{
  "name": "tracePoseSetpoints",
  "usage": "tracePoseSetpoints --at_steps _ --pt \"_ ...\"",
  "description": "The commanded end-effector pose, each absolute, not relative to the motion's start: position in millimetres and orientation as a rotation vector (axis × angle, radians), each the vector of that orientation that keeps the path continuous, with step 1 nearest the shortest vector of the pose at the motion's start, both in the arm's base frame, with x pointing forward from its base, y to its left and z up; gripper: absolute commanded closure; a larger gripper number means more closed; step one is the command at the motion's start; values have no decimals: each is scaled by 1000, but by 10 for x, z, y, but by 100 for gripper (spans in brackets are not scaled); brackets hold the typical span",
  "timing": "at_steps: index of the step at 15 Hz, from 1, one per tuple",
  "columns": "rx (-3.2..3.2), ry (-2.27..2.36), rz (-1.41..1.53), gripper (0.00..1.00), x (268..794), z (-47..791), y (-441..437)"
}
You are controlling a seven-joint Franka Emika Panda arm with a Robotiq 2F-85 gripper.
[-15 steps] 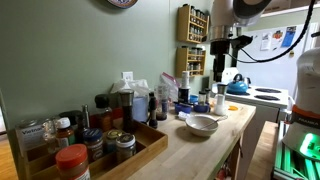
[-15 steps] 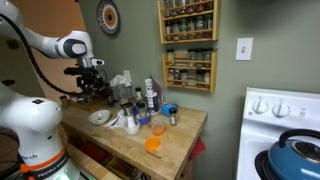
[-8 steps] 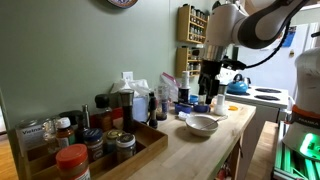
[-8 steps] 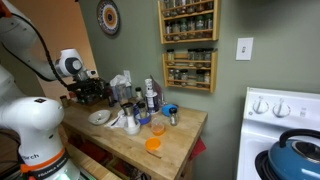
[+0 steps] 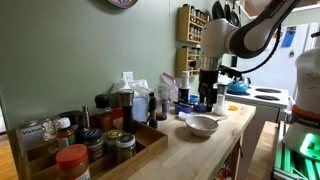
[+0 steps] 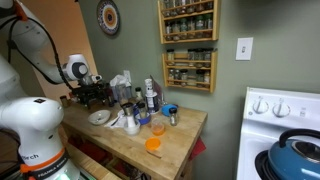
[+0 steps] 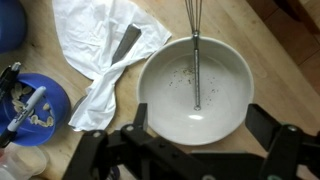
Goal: Remove the egg mixer from the white bowl and put it on top of the blue bowl
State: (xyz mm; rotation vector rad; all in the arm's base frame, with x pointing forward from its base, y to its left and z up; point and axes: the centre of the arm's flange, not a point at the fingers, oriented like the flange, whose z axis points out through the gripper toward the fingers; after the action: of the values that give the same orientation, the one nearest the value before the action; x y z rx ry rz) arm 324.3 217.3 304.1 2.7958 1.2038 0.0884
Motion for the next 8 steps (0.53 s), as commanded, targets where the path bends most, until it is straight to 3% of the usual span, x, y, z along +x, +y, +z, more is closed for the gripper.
tracePoseSetpoints --at_steps 1,3,4,8 --pt "2835 1238 69 7 3152 2780 2179" --pt "2850 1232 100 34 3165 2699 2210" --pt "2849 1226 120 42 3191 2660 2219" --pt "2835 1199 133 57 3346 2487 2142"
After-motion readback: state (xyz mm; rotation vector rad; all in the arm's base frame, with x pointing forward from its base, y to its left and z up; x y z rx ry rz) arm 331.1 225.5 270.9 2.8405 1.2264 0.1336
